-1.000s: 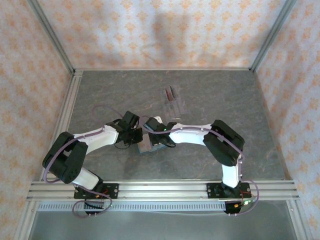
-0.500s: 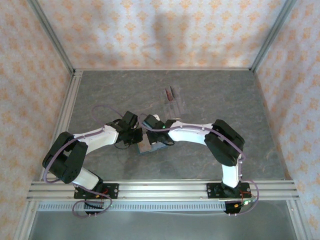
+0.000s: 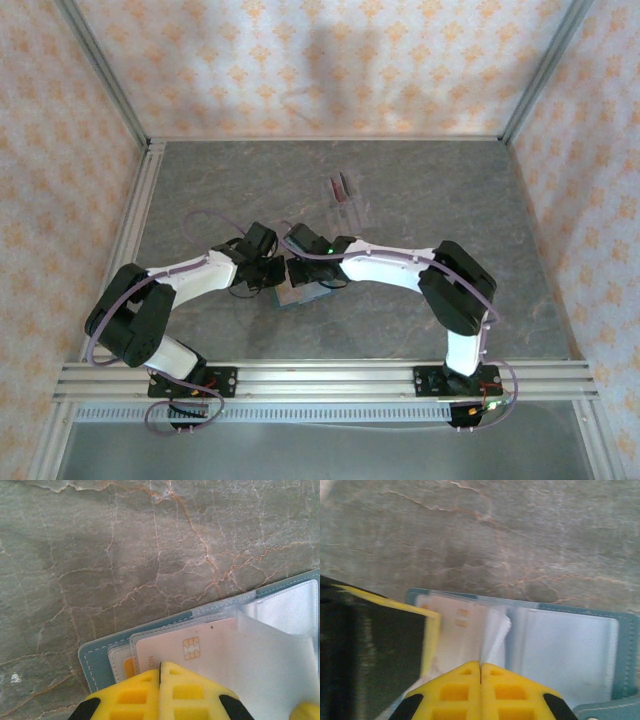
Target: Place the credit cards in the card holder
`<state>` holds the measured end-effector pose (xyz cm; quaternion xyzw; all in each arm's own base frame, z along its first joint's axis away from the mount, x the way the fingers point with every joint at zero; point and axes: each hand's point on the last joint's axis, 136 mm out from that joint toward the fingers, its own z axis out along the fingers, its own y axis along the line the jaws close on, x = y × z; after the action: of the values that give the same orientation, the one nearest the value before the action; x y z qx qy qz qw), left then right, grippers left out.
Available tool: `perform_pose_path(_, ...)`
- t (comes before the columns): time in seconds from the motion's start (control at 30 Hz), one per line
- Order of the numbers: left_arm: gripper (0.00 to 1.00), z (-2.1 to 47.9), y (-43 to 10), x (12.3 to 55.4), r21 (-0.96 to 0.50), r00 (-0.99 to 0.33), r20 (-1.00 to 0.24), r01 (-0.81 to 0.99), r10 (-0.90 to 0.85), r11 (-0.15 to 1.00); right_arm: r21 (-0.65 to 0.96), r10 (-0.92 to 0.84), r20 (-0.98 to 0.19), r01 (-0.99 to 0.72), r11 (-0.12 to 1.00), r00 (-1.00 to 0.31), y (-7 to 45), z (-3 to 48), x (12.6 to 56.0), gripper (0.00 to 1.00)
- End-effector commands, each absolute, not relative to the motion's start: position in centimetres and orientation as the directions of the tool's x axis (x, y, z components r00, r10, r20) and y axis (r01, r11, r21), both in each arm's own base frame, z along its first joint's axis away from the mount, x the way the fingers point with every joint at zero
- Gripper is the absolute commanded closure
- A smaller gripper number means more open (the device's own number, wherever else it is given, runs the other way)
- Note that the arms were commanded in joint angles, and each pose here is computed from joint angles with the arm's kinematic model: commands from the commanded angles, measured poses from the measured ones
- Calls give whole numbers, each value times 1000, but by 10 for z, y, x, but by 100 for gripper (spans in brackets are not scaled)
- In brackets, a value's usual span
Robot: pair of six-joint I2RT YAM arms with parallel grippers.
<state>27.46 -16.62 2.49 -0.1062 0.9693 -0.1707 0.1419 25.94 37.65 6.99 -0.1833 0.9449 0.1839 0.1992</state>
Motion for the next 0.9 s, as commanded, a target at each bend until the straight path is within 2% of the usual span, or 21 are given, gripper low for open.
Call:
perform_pose_path(0.0, 100, 11, -155, 256, -282, -955, -190, -171, -230, 944, 392, -241, -430, -420, 819, -870, 394, 81, 247, 97)
perform_pose_path(0.17, 100, 14, -154, 256, -286, -952, -197, -171, -232, 943, 443, -230, -394, -403, 801, -890, 403, 73, 242, 87)
perform_pose_path(0.3, 100, 16, -154, 257, -288, -951, -202, -172, -235, 942, 495, -214, -366, -385, 779, -906, 408, 71, 237, 72)
perform_pose_path(0.67, 100, 21, -150, 255, -288, -946, -213, -176, -243, 941, 621, -166, -315, -335, 709, -934, 413, 72, 225, 65)
perform_pose_path(0.87, 100, 28, -144, 257, -307, -938, -223, -192, -267, 932, 599, -157, -318, -327, 731, -935, 408, 65, 229, 63)
